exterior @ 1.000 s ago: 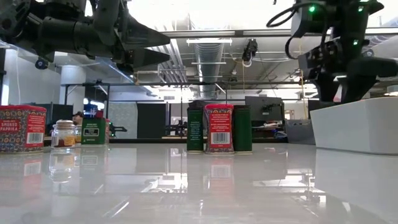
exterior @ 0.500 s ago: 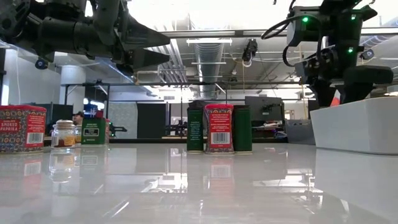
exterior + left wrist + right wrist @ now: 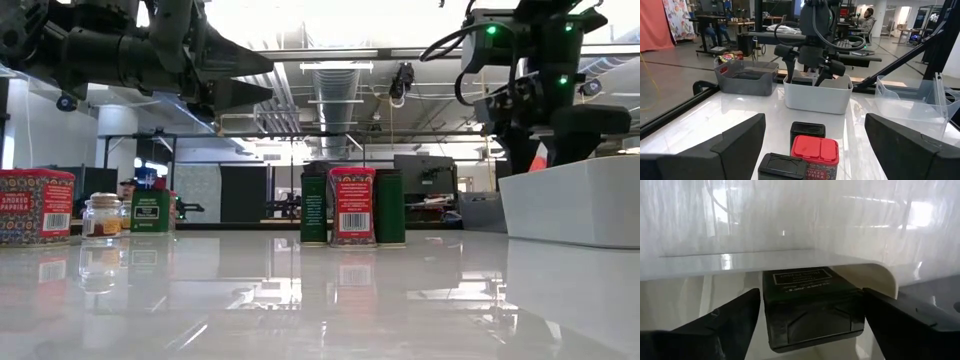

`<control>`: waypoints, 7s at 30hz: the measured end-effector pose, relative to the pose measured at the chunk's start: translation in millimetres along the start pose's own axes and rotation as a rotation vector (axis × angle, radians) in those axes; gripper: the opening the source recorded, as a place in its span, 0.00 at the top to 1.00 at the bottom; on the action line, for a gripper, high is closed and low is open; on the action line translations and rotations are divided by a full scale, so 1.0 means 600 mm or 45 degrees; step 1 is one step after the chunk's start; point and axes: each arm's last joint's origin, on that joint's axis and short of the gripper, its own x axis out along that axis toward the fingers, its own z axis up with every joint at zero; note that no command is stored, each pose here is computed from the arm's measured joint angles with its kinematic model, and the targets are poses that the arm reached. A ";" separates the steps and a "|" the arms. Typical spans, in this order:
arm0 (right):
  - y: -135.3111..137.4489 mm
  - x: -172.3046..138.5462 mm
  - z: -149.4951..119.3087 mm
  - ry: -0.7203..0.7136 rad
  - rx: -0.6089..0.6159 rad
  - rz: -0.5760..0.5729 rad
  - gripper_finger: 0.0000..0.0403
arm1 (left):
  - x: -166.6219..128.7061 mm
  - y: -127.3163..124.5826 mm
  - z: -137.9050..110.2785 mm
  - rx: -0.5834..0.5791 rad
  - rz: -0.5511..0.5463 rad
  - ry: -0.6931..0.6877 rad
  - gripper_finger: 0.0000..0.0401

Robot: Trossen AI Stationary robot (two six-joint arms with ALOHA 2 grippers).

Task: Sort spices by type
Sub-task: Put the green seasoning can into the gray bin

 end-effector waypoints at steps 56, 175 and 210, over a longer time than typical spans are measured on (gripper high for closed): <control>0.052 -0.048 0.199 -0.706 0.114 0.219 0.12 | -0.003 -0.003 -0.018 0.001 -0.003 0.128 0.19; -0.010 -0.061 -0.092 -0.163 -0.070 0.032 0.32 | 0.000 -0.006 -0.007 0.092 -0.015 0.074 0.19; -0.031 -0.024 -0.070 -0.041 0.024 0.155 0.28 | 0.001 -0.005 -0.002 0.147 -0.014 0.039 0.19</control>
